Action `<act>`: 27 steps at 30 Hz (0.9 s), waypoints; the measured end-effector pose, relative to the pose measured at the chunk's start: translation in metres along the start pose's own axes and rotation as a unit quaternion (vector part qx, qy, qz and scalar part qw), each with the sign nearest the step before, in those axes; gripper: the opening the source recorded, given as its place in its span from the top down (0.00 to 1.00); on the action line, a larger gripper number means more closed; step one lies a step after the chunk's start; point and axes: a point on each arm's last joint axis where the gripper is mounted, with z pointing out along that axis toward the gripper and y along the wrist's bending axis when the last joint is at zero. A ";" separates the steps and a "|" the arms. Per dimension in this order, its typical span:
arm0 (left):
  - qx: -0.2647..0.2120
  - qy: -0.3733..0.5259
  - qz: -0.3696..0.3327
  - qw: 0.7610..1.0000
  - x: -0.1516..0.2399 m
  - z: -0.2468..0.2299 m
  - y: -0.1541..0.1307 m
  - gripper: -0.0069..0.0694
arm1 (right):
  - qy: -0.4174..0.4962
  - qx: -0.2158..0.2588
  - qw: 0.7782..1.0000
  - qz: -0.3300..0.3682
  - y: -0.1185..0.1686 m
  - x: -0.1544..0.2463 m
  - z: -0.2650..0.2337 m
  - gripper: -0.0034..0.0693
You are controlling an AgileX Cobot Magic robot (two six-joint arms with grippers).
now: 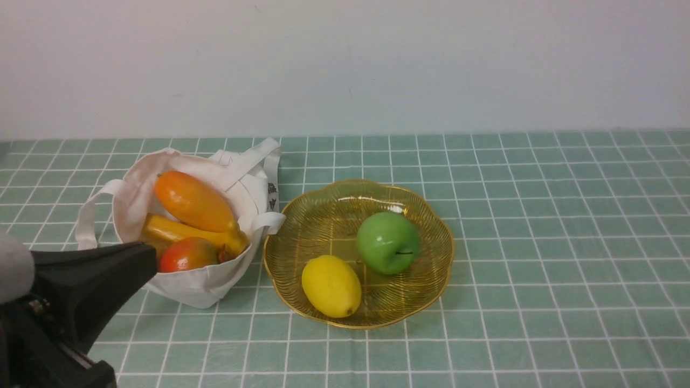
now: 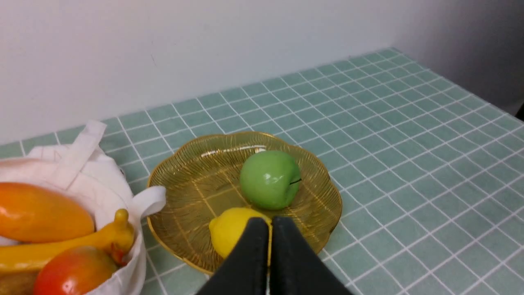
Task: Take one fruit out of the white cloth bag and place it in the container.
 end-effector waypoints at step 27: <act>-0.251 -0.026 -0.050 0.966 0.129 -0.028 0.041 0.92 | 0.000 0.000 1.000 0.000 0.000 0.000 0.000 0.97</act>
